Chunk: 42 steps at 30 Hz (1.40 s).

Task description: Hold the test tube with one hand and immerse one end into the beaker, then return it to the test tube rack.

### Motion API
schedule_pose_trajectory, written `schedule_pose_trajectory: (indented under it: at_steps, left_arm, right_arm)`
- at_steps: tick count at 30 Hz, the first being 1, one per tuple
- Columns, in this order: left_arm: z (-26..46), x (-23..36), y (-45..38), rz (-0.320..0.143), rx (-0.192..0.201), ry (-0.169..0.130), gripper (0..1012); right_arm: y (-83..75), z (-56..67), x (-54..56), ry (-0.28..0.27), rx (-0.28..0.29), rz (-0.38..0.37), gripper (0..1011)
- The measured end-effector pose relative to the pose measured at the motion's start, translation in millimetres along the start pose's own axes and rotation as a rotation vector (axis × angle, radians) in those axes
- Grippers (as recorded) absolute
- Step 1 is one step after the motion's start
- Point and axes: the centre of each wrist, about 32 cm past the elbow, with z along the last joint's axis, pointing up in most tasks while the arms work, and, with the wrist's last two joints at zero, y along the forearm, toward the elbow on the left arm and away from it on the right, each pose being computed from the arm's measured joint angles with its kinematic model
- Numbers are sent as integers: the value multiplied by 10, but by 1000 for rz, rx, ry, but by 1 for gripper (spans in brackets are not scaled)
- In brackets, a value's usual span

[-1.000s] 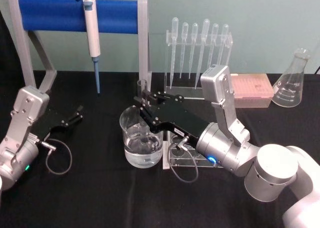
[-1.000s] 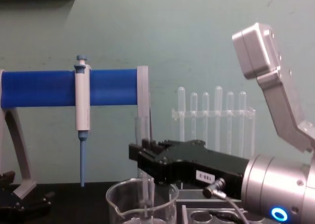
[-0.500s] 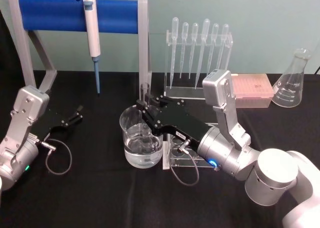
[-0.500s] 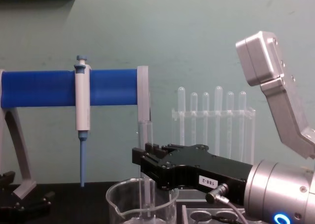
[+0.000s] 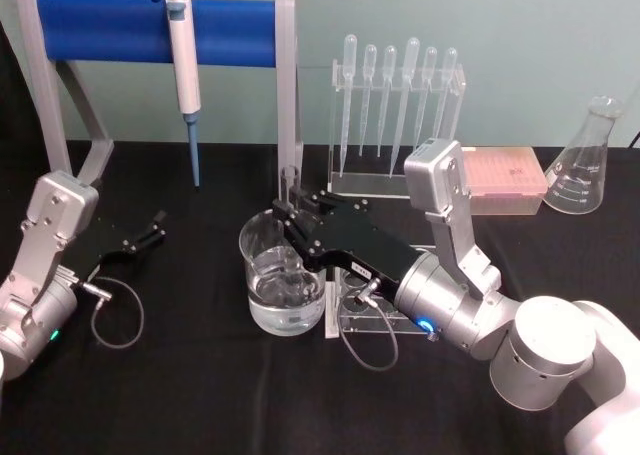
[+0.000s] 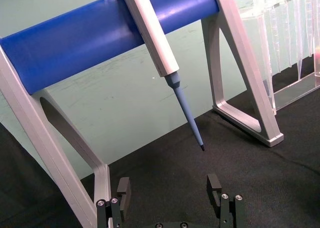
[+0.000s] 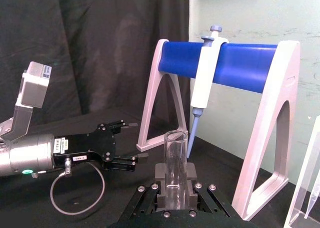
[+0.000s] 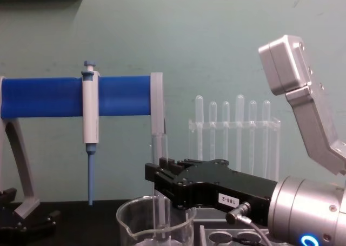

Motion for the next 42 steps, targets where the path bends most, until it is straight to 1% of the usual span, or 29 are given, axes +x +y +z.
schedule_pose_trajectory:
  at_steps: [42]
  left_arm:
    - [0,0,0,0,0,0,1000]
  right_arm:
    - [1,0,1,0,0,0,226]
